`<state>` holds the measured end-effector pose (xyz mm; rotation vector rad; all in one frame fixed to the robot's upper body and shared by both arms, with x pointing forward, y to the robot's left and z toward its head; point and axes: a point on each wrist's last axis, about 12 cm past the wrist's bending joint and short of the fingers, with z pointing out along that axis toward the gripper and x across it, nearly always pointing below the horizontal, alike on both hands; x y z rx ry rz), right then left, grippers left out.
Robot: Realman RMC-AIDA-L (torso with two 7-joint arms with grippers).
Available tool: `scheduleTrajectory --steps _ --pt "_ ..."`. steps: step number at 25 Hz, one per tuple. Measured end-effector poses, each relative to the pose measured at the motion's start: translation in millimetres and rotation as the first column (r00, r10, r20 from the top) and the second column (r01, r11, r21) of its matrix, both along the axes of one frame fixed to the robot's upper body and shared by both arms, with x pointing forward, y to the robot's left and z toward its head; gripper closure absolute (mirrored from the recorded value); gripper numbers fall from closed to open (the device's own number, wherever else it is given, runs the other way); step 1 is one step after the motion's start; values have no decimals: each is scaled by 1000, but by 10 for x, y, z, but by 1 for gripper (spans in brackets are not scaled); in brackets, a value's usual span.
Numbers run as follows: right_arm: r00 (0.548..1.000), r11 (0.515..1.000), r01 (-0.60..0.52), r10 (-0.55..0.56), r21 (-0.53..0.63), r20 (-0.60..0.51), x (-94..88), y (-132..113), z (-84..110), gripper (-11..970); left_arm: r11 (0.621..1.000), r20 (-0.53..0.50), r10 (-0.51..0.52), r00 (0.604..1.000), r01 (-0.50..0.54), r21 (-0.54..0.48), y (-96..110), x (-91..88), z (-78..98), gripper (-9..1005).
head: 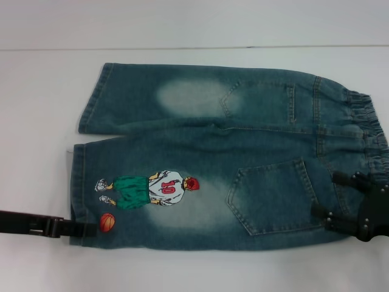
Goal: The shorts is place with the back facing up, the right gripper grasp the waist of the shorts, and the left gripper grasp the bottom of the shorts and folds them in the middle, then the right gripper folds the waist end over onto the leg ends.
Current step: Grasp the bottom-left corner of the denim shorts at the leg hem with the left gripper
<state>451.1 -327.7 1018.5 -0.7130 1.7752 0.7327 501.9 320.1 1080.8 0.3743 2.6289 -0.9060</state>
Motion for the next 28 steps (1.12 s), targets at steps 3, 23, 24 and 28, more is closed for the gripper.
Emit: scheduleTrajectory --steps 3,23,24,28 --pt "1000 1000 -1 1 2 -1 -1 1 1 13 1000 -3 -8 1000 8 9 -2 -7 15 233" --pt "1000 1000 2 -2 -1 3 2 -7 6 14 998 -29 -55 998 56 25 -48 9 43 886" --pt "1000 1000 2 -2 -2 3 2 -8 6 14 998 -29 -57 998 58 25 -53 13 45 891" --pt "1000 1000 2 -2 -2 2 1 -8 4 14 997 -20 -65 998 66 31 -69 33 64 909"
